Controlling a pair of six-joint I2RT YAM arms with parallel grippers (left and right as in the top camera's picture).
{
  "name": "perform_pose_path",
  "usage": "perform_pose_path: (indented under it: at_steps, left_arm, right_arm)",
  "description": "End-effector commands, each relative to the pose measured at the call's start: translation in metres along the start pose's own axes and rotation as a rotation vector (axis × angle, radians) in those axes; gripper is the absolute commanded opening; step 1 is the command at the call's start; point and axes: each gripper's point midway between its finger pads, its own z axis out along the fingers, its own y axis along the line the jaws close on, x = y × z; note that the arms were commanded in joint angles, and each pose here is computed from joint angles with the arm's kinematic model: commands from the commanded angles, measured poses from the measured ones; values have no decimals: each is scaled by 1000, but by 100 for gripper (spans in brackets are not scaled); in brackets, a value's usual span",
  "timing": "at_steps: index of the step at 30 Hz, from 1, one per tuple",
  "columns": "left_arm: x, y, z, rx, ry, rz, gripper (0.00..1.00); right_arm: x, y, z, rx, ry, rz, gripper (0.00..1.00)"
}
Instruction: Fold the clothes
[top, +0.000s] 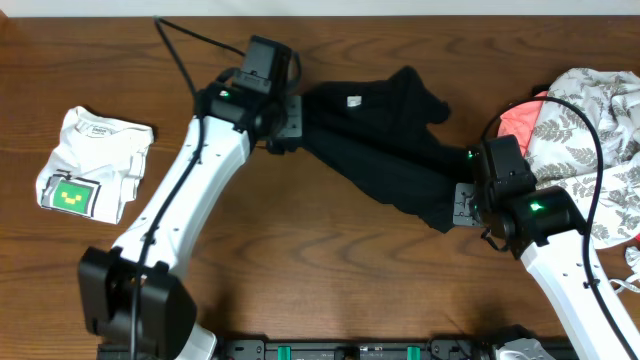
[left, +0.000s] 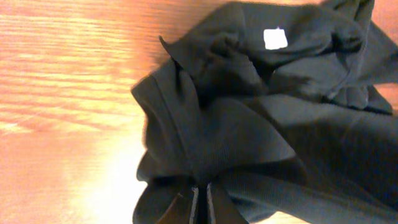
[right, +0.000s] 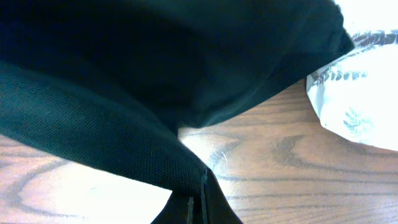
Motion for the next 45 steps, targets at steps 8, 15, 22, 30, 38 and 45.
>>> perform_pose_path:
  at_steps: [8,15,22,30,38,45]
  left_arm:
    - [-38,50,-99,-102,-280,-60,6]
    - [-44,47,-188,-49,-505,-61,6]
    - [-32,44,-271,12,-719,-64,6]
    - [-10,46,-309,44,-793,-78,6]
    - [20,10,-243,223,-446,-41,6]
    - [21,-25,-177,365,-187,-16,44]
  right_arm:
    - [-76,-4,-59,26,-260,-23,1]
    - [-131,-9,-143,15,-483,-24,1]
    - [-141,-23,-191,49,-559,-25,1]
    - [-138,-32,-221,57,-583,-22,1]
    - [-133,-29,-201,77,-499,-49,1]
    - [-138,-22,-184,82,-452,-66,1]
